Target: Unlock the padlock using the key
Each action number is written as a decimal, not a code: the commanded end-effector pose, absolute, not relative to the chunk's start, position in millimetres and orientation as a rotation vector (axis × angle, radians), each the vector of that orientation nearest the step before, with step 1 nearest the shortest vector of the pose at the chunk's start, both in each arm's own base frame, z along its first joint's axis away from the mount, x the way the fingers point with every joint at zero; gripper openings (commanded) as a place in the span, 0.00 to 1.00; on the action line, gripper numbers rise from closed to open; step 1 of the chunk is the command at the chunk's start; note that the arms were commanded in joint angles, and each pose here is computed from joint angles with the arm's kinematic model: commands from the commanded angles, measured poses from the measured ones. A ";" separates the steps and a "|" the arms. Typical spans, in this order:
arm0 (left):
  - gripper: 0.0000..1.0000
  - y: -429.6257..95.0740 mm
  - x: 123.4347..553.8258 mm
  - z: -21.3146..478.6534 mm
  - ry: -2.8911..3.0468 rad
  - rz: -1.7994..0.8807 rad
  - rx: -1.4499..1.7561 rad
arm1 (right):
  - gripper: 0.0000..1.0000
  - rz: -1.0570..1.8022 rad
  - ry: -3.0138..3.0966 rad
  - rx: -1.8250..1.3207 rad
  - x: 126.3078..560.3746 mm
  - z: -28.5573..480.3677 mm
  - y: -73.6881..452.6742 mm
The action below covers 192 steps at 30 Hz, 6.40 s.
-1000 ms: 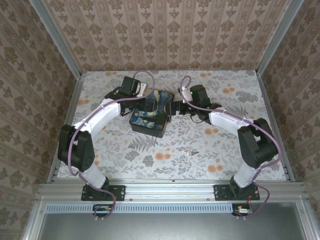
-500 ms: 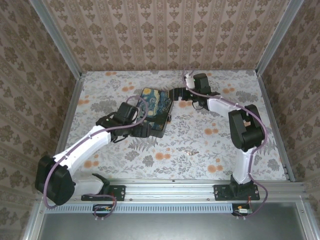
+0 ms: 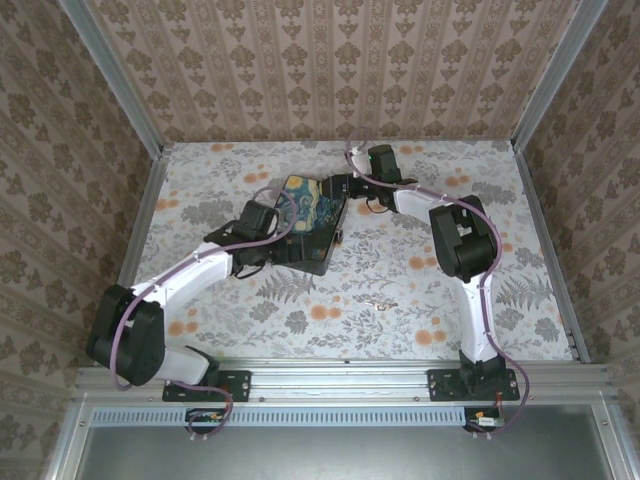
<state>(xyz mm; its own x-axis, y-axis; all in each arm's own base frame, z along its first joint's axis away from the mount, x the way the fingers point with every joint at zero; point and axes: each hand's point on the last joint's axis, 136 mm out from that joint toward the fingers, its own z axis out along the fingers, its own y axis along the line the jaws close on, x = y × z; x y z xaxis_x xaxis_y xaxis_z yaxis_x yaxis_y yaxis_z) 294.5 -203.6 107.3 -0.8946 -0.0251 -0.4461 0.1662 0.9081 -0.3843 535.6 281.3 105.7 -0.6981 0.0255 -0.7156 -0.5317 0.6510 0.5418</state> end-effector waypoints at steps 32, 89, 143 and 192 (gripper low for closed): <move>1.00 -83.7 370.9 199.2 2.407 -0.140 0.078 | 0.72 0.510 2.562 0.087 288.9 115.9 137.8; 1.00 -221.5 186.1 117.9 2.655 -0.465 0.426 | 0.39 0.450 2.883 -0.469 214.6 11.8 191.9; 1.00 -223.8 192.3 139.1 2.615 -0.473 0.471 | 0.44 0.227 2.894 -0.455 190.1 4.7 177.5; 0.70 -323.2 181.0 161.4 2.360 -1.339 0.738 | 0.00 0.932 2.411 -0.450 217.2 132.3 228.7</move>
